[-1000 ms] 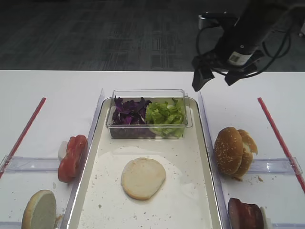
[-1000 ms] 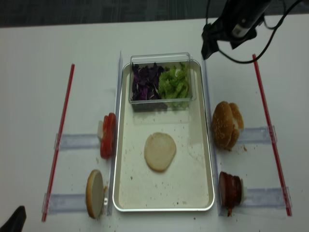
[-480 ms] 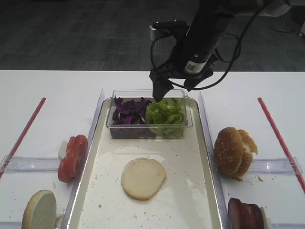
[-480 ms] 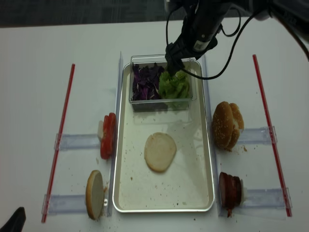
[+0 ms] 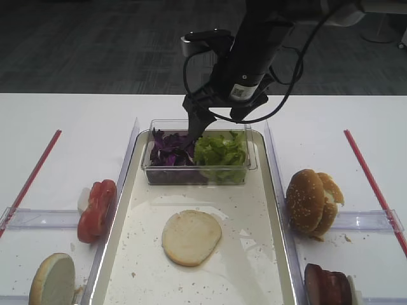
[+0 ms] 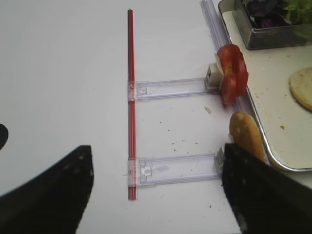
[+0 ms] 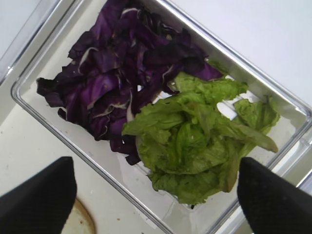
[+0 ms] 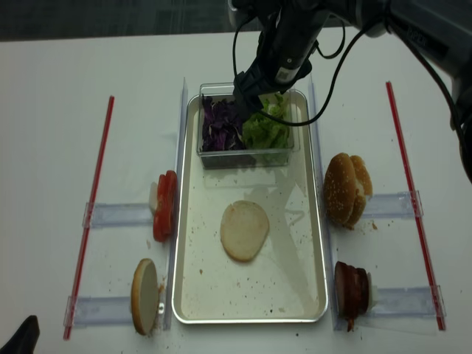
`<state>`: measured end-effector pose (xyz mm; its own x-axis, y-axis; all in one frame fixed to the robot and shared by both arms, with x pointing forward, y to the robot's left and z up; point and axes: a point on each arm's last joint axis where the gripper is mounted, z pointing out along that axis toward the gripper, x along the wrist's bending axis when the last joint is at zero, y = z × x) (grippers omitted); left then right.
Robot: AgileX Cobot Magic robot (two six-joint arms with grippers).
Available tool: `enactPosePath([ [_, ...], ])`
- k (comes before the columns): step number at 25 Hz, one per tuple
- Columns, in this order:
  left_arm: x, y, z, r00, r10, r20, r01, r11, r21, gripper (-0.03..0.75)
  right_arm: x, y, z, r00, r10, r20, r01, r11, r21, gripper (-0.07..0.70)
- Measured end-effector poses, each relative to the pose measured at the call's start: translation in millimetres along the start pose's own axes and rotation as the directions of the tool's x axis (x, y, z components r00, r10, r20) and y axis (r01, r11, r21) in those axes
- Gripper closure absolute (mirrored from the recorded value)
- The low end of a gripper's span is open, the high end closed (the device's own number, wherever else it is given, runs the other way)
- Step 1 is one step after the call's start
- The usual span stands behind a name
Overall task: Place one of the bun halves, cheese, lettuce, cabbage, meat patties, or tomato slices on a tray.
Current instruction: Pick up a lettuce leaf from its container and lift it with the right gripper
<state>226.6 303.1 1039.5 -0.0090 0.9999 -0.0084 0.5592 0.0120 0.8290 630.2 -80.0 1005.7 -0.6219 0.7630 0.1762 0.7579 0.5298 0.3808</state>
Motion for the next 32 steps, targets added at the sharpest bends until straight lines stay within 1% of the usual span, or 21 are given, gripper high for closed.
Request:
enactPosePath([
  [4,0.0,0,0,1.000,0.000,0.000,0.000,1.000,0.000,0.211,0,0,0,1.000,0.004,0.001,-0.004,1.000,-0.004,-0.046],
  [6,0.0,0,0,1.000,0.000,0.000,0.000,1.000,0.000,0.211,-1,1,0,1.000,0.021,0.007,-0.021,1.000,-0.013,-0.046],
  [10,0.0,0,0,1.000,0.000,0.000,0.000,1.000,0.000,0.211,-4,2,1,0.998,0.040,0.038,-0.039,0.999,-0.020,-0.046],
  [12,0.0,0,0,1.000,0.000,0.000,0.000,1.000,0.000,0.211,-6,3,5,0.998,0.041,0.053,-0.040,0.999,-0.013,-0.030],
  [15,0.0,0,0,1.000,0.000,0.000,0.000,1.000,0.000,0.211,-10,5,14,0.997,0.042,0.057,-0.043,0.999,0.006,0.031],
  [18,0.0,0,0,1.000,0.000,0.000,0.000,1.000,0.000,0.211,-12,9,23,0.998,0.044,0.053,-0.045,0.999,0.028,0.065],
  [21,0.0,0,0,1.000,0.000,0.000,0.000,1.000,0.000,0.211,-15,13,32,0.998,0.041,0.048,-0.044,0.998,0.052,0.073],
  [25,0.0,0,0,1.000,0.000,0.000,0.000,1.000,0.000,0.211,-19,17,43,0.997,0.059,0.056,-0.063,0.995,0.079,0.076],
  [32,0.0,0,0,1.000,0.000,0.000,0.000,1.000,0.000,0.212,-24,18,59,0.996,0.060,0.062,-0.067,0.992,0.108,0.078],
])
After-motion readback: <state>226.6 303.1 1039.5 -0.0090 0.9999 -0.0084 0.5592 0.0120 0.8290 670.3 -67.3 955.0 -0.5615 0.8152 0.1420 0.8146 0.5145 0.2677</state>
